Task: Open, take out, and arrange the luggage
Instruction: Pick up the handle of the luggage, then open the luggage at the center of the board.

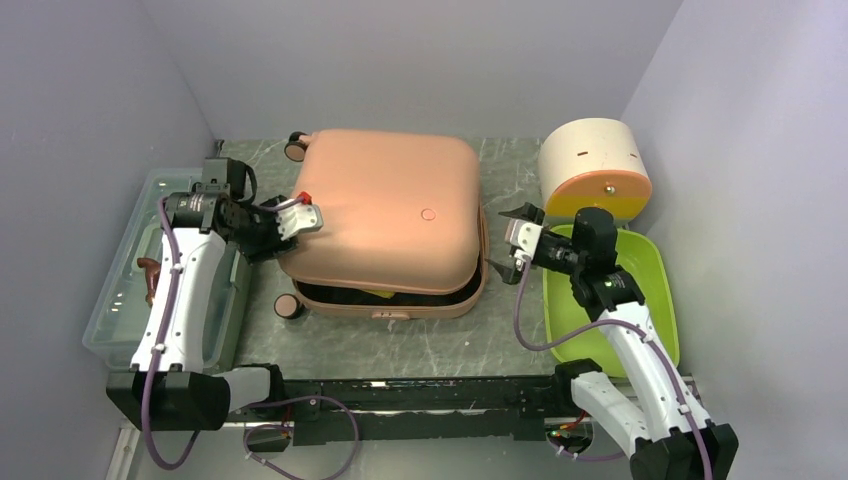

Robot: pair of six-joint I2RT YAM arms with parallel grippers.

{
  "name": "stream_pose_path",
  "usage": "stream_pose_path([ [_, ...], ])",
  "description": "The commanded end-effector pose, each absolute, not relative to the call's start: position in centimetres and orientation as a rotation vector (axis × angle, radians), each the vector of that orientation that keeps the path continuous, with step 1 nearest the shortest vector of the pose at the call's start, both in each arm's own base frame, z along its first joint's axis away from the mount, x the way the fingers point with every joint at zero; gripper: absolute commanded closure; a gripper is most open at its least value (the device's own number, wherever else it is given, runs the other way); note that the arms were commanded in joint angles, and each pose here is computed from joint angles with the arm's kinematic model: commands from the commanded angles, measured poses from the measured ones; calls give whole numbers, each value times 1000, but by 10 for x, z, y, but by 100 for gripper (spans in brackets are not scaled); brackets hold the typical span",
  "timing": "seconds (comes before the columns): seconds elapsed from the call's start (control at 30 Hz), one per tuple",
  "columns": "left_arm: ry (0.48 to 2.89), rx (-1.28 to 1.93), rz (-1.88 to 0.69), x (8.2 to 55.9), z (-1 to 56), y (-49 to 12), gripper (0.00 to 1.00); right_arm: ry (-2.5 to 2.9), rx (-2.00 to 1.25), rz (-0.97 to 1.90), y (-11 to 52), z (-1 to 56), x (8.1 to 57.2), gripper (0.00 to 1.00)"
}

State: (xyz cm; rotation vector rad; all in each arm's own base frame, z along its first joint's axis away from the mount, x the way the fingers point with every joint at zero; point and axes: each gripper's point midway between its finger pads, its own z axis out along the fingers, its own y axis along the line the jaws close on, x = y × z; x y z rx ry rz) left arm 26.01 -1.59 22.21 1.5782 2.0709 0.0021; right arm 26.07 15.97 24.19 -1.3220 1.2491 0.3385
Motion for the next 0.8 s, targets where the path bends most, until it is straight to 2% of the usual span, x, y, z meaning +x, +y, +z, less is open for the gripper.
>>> stream_pose_path([
  [0.0,1741,1313,297,323,328,-18,100,1021,-1462,308,170,281,241,0],
  [0.37,1726,1116,380,354,366,-7,100,931,-1496,217,168,321,243,0],
  [0.77,1725,1005,350,364,388,-8,100,899,-1499,279,179,305,241,0],
])
